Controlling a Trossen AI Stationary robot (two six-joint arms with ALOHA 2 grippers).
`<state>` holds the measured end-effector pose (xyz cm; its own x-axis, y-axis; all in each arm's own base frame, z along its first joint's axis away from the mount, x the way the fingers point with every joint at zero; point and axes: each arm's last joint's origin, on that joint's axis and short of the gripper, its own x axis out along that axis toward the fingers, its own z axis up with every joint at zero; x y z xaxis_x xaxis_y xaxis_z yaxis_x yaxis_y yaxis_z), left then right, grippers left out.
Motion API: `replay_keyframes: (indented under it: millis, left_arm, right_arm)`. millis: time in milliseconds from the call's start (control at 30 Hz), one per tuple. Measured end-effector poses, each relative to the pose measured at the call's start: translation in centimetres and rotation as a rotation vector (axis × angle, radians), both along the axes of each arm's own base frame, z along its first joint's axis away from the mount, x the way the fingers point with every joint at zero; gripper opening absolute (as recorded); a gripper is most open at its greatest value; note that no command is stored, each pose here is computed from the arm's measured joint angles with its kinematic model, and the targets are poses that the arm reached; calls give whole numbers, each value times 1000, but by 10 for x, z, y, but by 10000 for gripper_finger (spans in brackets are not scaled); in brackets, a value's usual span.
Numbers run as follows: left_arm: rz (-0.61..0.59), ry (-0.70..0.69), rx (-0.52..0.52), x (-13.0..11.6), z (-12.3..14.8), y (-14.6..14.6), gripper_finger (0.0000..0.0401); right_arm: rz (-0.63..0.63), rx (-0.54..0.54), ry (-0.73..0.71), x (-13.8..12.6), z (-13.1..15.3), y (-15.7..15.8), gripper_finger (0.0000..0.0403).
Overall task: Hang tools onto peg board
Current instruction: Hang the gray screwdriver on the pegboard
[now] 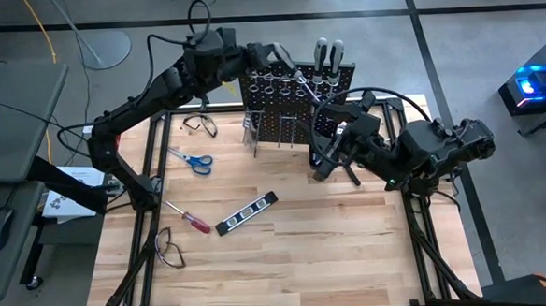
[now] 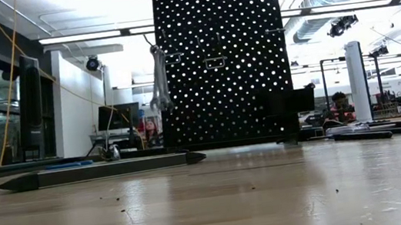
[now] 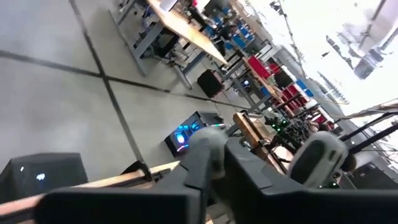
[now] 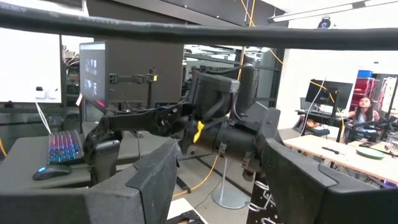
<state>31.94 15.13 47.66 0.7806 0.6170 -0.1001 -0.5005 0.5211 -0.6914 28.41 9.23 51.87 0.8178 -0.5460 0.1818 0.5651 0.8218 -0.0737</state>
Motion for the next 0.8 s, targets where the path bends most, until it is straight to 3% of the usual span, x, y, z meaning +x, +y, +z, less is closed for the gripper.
replay_keyframes:
  millis: [100, 333, 567, 800]
  left_arm:
    - [4, -12, 28, -5, 6, -2, 5]
    - [71, 17, 90, -14, 13, -1, 1]
    - [70, 97, 5, -16, -5, 26, 0]
    - [43, 102, -3, -19, -6, 32, 0]
  right_arm:
    - [0, 0, 0, 0, 0, 0, 222]
    - [0, 0, 0, 0, 0, 0, 222]
    - [9, 25, -25, 0, 1, 0, 222]
    - [16, 27, -30, -1, 1, 2, 222]
